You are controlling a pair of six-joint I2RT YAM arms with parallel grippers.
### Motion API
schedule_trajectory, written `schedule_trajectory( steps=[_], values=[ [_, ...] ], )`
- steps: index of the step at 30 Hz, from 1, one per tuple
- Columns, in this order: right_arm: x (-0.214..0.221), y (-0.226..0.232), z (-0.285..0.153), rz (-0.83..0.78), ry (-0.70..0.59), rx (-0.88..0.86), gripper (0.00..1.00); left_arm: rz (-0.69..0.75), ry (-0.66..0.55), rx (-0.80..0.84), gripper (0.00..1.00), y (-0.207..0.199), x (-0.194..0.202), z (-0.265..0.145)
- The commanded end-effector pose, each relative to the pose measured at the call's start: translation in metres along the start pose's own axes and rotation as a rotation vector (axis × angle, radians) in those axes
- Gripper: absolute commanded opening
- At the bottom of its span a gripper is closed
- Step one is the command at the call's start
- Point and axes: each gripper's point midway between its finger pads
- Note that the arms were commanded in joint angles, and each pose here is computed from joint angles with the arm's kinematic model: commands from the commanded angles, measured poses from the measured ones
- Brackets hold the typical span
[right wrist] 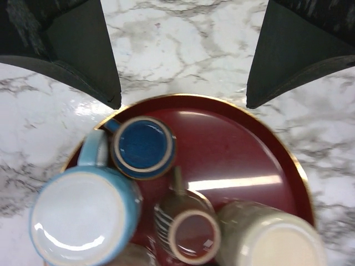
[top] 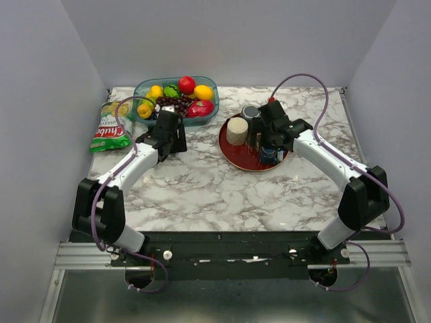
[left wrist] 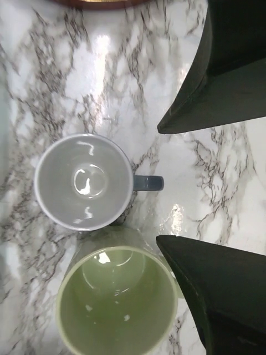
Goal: Turn the mug right side up
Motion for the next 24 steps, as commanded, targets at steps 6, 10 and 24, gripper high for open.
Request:
schedule_trajectory(
  steps=[6,10,24],
  values=[
    [0.037,-0.057,0.019,-0.142,0.052,0.141,1.00,-0.077,-0.203,0.097,0.99,-0.009,-0.063,-0.062],
    [0.046,-0.059,0.033,-0.263,0.045,0.095,1.00,-0.083,-0.265,0.190,0.99,-0.022,-0.078,-0.078],
    [0.045,-0.034,0.058,-0.408,-0.006,-0.059,0.88,-0.068,-0.267,0.290,0.99,-0.040,-0.080,-0.082]
  ],
)
Point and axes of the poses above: each gripper's point midway between its finger pads, its own z axis out along the fingers, its own y axis along the line the jaws close on, x = y × z, and after that the axes turned 6 degrees about z, right-handed
